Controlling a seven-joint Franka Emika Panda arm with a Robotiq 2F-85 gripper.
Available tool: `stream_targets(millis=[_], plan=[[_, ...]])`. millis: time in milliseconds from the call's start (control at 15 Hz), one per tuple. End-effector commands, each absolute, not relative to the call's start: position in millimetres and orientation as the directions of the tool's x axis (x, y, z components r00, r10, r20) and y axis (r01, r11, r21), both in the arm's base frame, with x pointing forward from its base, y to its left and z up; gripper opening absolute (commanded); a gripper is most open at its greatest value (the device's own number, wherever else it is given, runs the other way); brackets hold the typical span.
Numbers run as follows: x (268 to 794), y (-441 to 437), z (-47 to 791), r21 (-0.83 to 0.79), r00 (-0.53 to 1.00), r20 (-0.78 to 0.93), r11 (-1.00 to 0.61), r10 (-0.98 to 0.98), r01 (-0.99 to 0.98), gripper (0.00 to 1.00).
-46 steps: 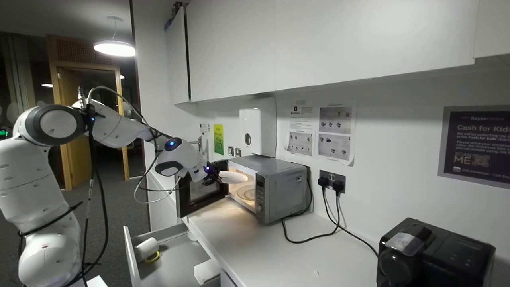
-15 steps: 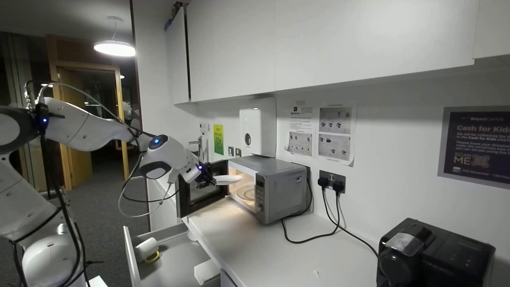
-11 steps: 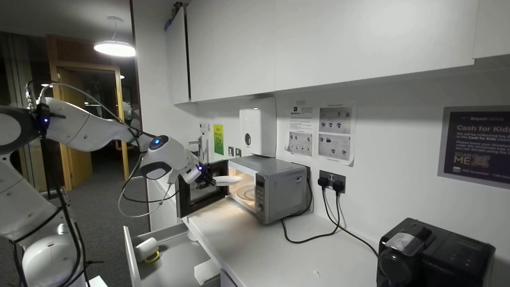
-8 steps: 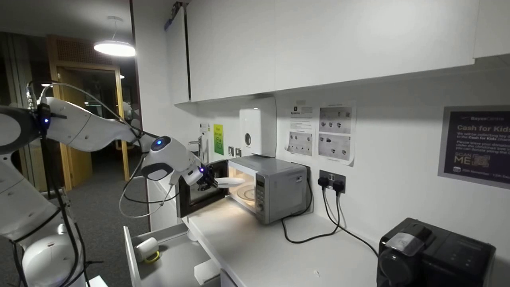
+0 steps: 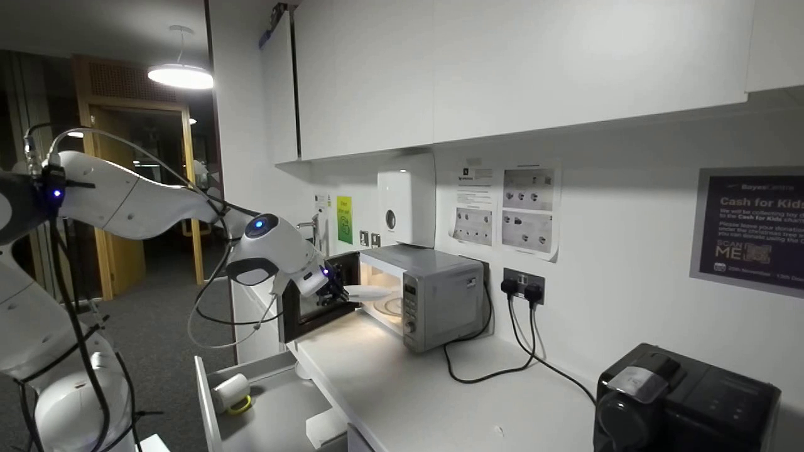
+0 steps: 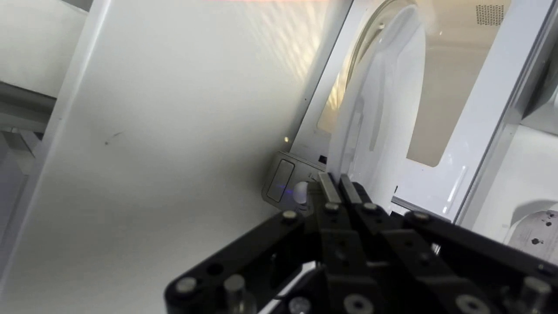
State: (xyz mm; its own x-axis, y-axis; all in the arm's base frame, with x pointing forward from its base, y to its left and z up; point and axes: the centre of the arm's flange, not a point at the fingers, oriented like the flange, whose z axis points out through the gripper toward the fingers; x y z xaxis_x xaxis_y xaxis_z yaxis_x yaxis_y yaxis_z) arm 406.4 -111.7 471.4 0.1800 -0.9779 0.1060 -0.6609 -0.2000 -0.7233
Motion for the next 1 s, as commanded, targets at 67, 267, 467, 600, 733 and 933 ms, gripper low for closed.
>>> stream_targets(millis=[67,267,467,600,733,933], plan=[[382,-126,485,-0.724,0.230,0.152,-0.267,-0.961,-0.636,0.01],[378,-133,488,-0.720,0.243,0.182,-0.297,-0.953,-0.627,0.01],[372,-145,492,-0.735,0.237,0.191,-0.299,-0.953,-0.609,0.01],[367,-156,495,-0.751,0.232,0.190,-0.294,-0.954,-0.591,0.01],[361,-168,499,-0.759,0.228,0.195,-0.294,-0.954,-0.581,0.01],[351,-184,502,-0.767,0.237,0.189,-0.294,-0.953,-0.570,0.01]])
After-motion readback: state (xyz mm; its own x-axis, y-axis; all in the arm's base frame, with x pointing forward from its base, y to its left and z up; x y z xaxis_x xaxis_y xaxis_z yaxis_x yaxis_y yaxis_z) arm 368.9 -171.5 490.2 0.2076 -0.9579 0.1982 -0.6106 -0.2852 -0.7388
